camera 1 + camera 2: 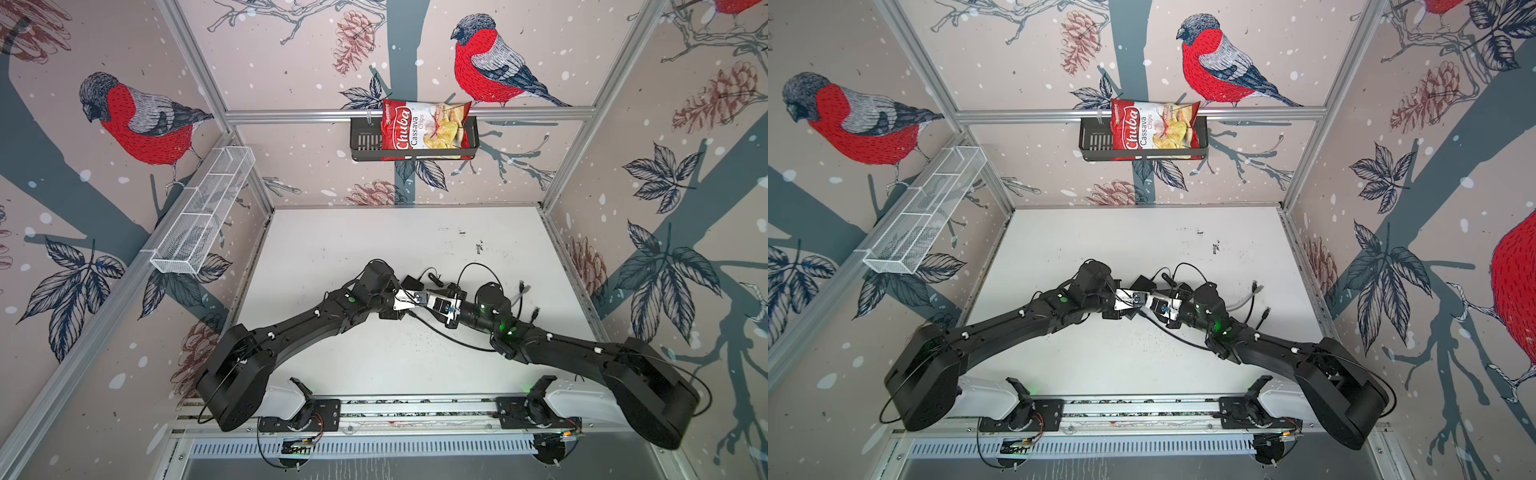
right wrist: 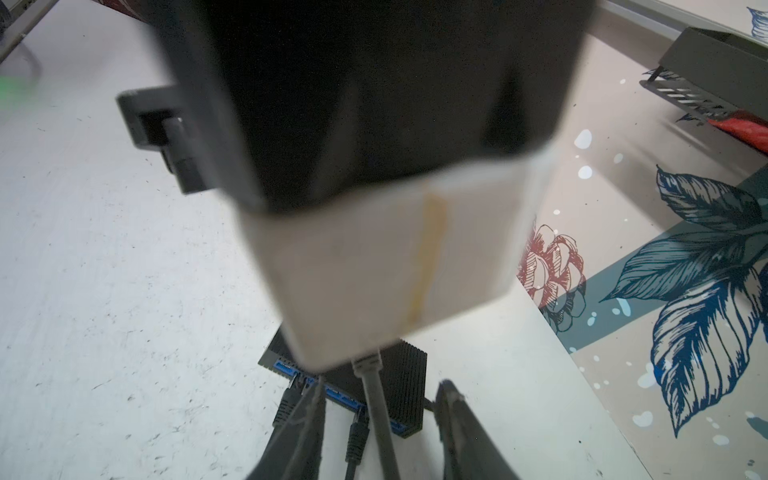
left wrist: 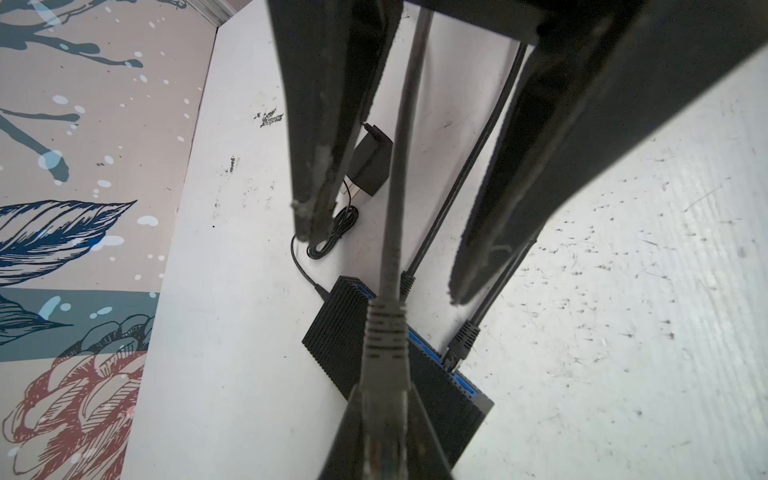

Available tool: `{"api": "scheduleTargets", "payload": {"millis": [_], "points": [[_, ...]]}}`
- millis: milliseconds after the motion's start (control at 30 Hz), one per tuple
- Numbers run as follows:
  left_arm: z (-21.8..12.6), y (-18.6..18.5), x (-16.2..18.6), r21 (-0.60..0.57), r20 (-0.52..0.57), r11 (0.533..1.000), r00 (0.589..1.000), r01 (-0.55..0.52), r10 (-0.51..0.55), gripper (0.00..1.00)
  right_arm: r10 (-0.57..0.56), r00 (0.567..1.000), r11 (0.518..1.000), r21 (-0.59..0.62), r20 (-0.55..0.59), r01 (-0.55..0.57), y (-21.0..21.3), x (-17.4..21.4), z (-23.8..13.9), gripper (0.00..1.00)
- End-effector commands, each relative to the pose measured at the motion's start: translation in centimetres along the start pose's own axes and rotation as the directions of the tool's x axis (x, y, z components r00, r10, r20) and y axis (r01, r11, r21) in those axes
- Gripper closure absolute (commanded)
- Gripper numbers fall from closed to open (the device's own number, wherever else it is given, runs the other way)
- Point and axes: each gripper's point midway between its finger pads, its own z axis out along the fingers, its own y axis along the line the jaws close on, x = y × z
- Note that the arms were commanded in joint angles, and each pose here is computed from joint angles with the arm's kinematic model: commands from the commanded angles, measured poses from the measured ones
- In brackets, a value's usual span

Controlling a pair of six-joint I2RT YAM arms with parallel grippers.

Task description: Insert the plug into the switch port

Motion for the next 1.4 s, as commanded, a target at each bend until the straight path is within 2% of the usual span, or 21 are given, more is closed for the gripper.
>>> {"api": "scheduleTargets", "payload": {"millis": [0, 133, 300, 533, 933, 1367], "points": [[-0.2, 0.4, -1.2, -0.004, 0.048, 1.000, 0.999, -0.015, 0.016, 0.97, -0.047, 0.997, 0.999, -0.013, 0.054, 0.048, -0.1, -1.3, 0.7, 0.59], [-0.3, 0.3, -1.4, -0.012, 0.066, 1.000, 0.998, -0.017, 0.018, 0.97, -0.027, 0.995, 1.000, 0.000, 0.093, 0.027, -0.4, -1.8, 0.6, 0.60], [-0.6, 0.2, -1.5, -0.038, 0.095, 0.999, 0.995, 0.014, -0.010, 0.97, 0.016, 0.992, 1.000, 0.018, 0.125, -0.019, -0.9, -1.6, -0.4, 0.58], [-1.0, 0.2, -1.8, -0.039, 0.136, 0.999, 0.990, 0.034, -0.029, 0.98, 0.000, 0.990, 1.000, 0.013, 0.142, -0.002, -0.5, -1.3, -1.7, 0.57], [-1.2, 0.2, -2.6, -0.026, 0.172, 0.999, 0.985, 0.037, -0.032, 0.98, 0.007, 0.985, 1.000, -0.024, 0.175, -0.003, -0.2, -1.8, -0.8, 0.58], [-1.5, 0.4, -2.8, -0.038, 0.181, 0.999, 0.983, 0.031, -0.023, 0.98, 0.017, 0.979, 0.997, -0.077, 0.204, -0.002, 0.3, -2.3, 0.1, 0.76]]}}
